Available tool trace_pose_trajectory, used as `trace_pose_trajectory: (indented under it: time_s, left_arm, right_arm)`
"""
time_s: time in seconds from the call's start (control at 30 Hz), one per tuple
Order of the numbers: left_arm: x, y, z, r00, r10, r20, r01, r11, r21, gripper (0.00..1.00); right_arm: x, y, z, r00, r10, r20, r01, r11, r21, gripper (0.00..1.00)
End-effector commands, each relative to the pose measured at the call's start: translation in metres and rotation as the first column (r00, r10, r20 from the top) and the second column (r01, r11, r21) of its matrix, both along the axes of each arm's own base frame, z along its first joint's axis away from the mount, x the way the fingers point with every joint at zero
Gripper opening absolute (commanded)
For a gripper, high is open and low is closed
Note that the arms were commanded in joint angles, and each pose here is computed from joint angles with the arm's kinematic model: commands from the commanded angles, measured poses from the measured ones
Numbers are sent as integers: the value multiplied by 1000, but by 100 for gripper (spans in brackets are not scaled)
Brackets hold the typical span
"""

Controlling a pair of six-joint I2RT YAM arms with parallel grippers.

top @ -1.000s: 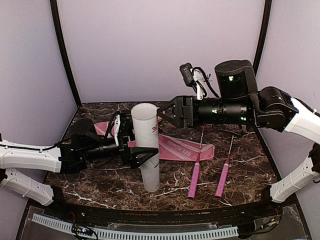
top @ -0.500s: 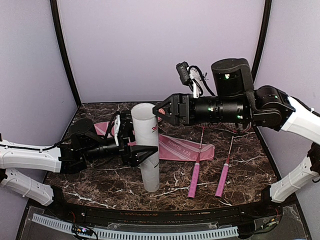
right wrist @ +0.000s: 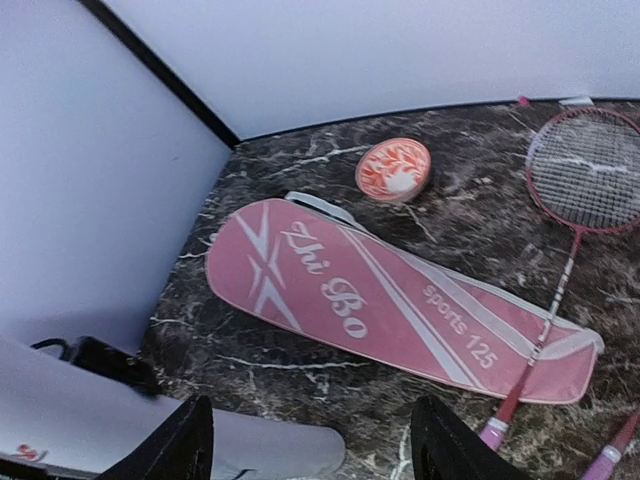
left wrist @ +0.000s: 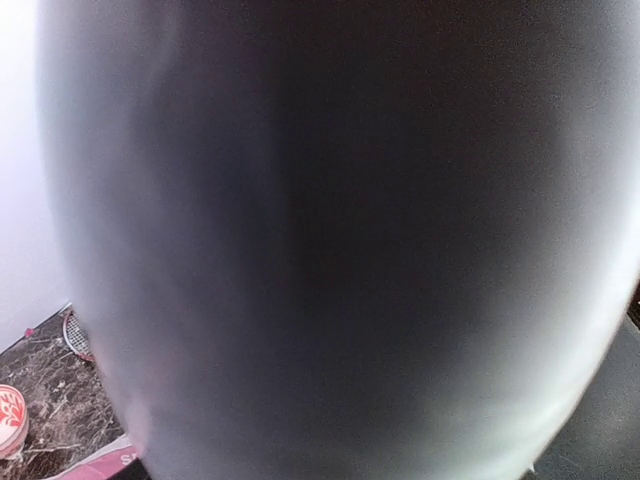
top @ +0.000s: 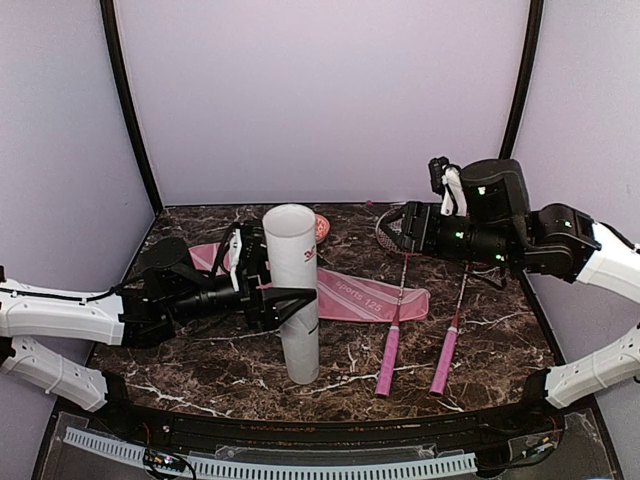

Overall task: Pack up the badminton gear
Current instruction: Move the shuttle tube to the corner of the board.

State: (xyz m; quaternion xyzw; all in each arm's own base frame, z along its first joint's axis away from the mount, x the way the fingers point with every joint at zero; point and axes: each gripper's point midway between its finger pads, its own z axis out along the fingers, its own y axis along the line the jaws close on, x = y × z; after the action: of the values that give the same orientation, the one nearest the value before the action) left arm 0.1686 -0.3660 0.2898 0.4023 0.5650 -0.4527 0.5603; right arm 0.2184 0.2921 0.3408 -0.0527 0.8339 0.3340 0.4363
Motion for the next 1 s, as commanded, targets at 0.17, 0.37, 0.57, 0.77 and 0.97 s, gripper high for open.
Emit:
trace_pose_trajectory:
  time_s: [0.17,0.37,0.57,0.77,0.97]
  left_arm:
    - [19,24,12,985,167,43,-168,986,15,72]
    - [49,58,14,940,328,89,-333,941,55,70]
    - [76,115,15,874,474,106,-481,876,45,69]
    - [108,178,12,789,607,97,-614,785,79,67]
    - [139,245,21,649,754,105,-761,646,59,66]
  right_arm:
    - [16,-28,-76,981,-153,-116,148,988,-55,67]
    - [19,-24,-92,978,-163,-129,154,985,-76,65]
    - [20,-19,-100,979,-153,-135,145,987,-70,65]
    - [21,-17,-108,978,-153,-140,145,987,-65,64]
    - [22,-13,-112,978,-149,-144,142,988,-63,64]
